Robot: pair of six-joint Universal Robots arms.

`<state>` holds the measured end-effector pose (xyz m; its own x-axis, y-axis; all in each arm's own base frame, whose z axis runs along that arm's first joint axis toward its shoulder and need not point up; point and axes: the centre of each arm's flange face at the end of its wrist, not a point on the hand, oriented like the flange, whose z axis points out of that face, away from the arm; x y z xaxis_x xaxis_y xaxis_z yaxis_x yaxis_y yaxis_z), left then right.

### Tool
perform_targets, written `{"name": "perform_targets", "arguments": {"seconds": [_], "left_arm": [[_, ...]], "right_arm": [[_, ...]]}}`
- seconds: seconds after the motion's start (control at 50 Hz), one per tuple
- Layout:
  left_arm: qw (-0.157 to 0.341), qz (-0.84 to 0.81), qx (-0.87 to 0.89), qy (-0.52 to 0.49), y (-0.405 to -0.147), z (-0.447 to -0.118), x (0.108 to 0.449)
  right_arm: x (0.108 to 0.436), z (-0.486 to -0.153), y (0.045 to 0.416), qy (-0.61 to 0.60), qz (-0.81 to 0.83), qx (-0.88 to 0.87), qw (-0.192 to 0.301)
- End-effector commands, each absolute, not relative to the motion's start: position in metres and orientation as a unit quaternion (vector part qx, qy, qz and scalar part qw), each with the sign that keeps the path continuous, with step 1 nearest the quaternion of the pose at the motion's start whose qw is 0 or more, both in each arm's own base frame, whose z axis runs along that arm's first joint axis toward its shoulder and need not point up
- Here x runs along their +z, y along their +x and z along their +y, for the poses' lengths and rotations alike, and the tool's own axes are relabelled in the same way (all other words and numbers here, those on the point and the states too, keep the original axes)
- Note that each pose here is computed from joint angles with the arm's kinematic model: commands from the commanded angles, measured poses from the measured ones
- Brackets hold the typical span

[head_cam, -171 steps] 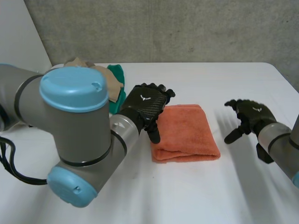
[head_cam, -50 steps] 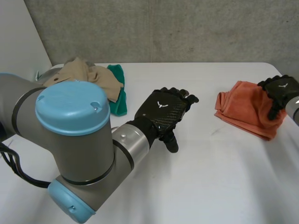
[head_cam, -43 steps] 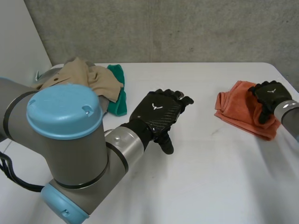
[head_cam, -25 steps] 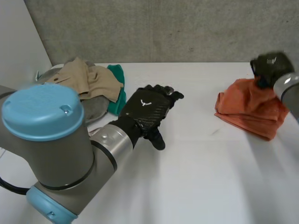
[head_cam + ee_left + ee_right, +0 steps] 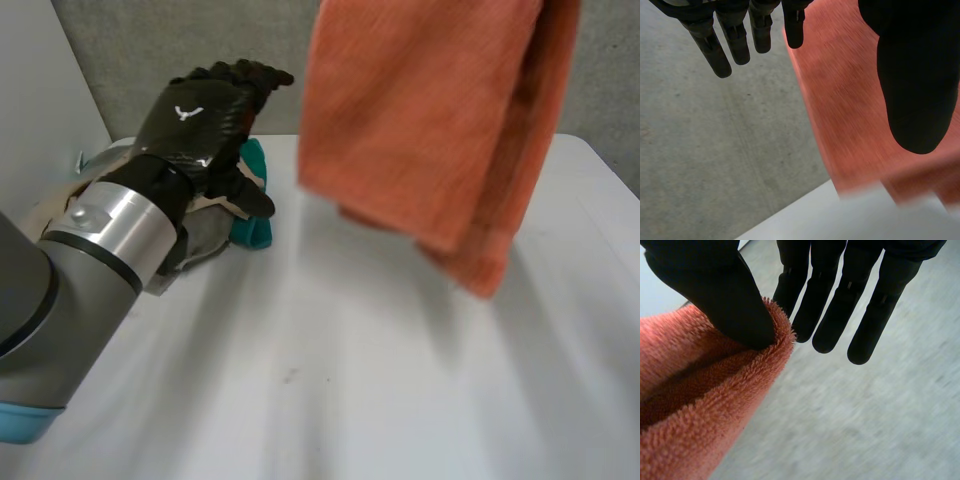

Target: Fold the laundry.

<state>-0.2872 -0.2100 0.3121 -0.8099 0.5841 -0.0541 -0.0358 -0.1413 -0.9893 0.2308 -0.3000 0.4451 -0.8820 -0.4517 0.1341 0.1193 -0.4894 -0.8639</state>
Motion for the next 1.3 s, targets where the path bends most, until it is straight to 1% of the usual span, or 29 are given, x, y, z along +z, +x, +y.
{"name": "perform_targets", "arguments": {"seconds": [0.02, 0.04, 0.1, 0.12, 0.2, 0.24, 0.3, 0.38, 0.4, 0.46, 0.48, 0.54, 0.56, 0.62, 0.72, 0.88, 1.04, 1.12, 1.16, 1.18, 1.22, 1.24, 1.26, 1.3], "left_arm": [[0.204, -0.623, 0.724, -0.214, -0.28, -0.214, 0.307], [0.204, -0.625, 0.723, -0.214, -0.28, -0.214, 0.305], [0.201, -0.632, 0.717, -0.214, -0.279, -0.214, 0.3], [0.201, -0.633, 0.716, -0.214, -0.278, -0.214, 0.299], [0.192, -0.642, 0.711, -0.211, -0.274, -0.218, 0.292], [0.187, -0.649, 0.707, -0.21, -0.273, -0.22, 0.288], [0.184, -0.659, 0.698, -0.211, -0.273, -0.221, 0.281], [0.178, -0.686, 0.671, -0.217, -0.274, -0.225, 0.256], [0.176, -0.699, 0.658, -0.219, -0.275, -0.226, 0.245], [0.169, -0.719, 0.637, -0.222, -0.275, -0.228, 0.226], [0.162, -0.734, 0.621, -0.223, -0.275, -0.23, 0.211], [0.154, -0.751, 0.6, -0.227, -0.276, -0.232, 0.191], [0.155, -0.759, 0.588, -0.233, -0.279, -0.232, 0.179], [0.156, -0.767, 0.575, -0.238, -0.283, -0.236, 0.164], [0.159, -0.765, 0.574, -0.245, -0.297, -0.251, 0.137], [0.169, -0.758, 0.571, -0.265, -0.319, -0.256, 0.119], [0.167, -0.745, 0.576, -0.292, -0.333, -0.253, 0.119], [0.156, -0.733, 0.587, -0.305, -0.335, -0.252, 0.127], [0.152, -0.726, 0.594, -0.312, -0.336, -0.251, 0.133], [0.15, -0.714, 0.609, -0.312, -0.336, -0.252, 0.148], [0.15, -0.699, 0.627, -0.31, -0.335, -0.252, 0.168], [0.151, -0.692, 0.635, -0.308, -0.335, -0.251, 0.177], [0.155, -0.679, 0.651, -0.303, -0.333, -0.249, 0.196], [0.159, -0.666, 0.665, -0.298, -0.332, -0.246, 0.215]], "right_arm": [[0.349, -0.313, 0.253, -0.218, 0.643, -0.707, 0.196], [0.326, -0.312, 0.253, -0.233, 0.679, -0.671, 0.184], [0.293, -0.308, 0.252, -0.269, 0.72, -0.621, 0.154], [0.275, -0.303, 0.251, -0.3, 0.738, -0.59, 0.132], [0.245, -0.29, 0.249, -0.377, 0.745, -0.544, 0.089], [0.239, -0.288, 0.247, -0.393, 0.742, -0.537, 0.077], [0.234, -0.286, 0.242, -0.393, 0.746, -0.533, 0.072], [0.24, -0.277, 0.239, -0.392, 0.739, -0.544, 0.07], [0.24, -0.274, 0.239, -0.393, 0.739, -0.543, 0.071], [0.231, -0.27, 0.236, -0.395, 0.741, -0.539, 0.07], [0.229, -0.27, 0.235, -0.395, 0.741, -0.538, 0.07], [0.217, -0.27, 0.231, -0.392, 0.745, -0.535, 0.066], [0.214, -0.27, 0.23, -0.392, 0.746, -0.535, 0.065], [0.206, -0.268, 0.229, -0.391, 0.746, -0.536, 0.064], [0.196, -0.264, 0.229, -0.391, 0.745, -0.536, 0.065], [0.187, -0.264, 0.23, -0.389, 0.733, -0.555, 0.059], [0.194, -0.275, 0.229, -0.381, 0.721, -0.576, 0.05], [0.207, -0.286, 0.228, -0.373, 0.709, -0.597, 0.038], [0.219, -0.297, 0.226, -0.362, 0.699, -0.616, 0.025], [0.224, -0.301, 0.226, -0.359, 0.695, -0.622, 0.022], [0.233, -0.314, 0.228, -0.352, 0.684, -0.638, 0.016], [0.234, -0.319, 0.229, -0.351, 0.683, -0.641, 0.015], [0.234, -0.324, 0.231, -0.351, 0.683, -0.641, 0.016], [0.231, -0.339, 0.236, -0.353, 0.686, -0.637, 0.018]]}}
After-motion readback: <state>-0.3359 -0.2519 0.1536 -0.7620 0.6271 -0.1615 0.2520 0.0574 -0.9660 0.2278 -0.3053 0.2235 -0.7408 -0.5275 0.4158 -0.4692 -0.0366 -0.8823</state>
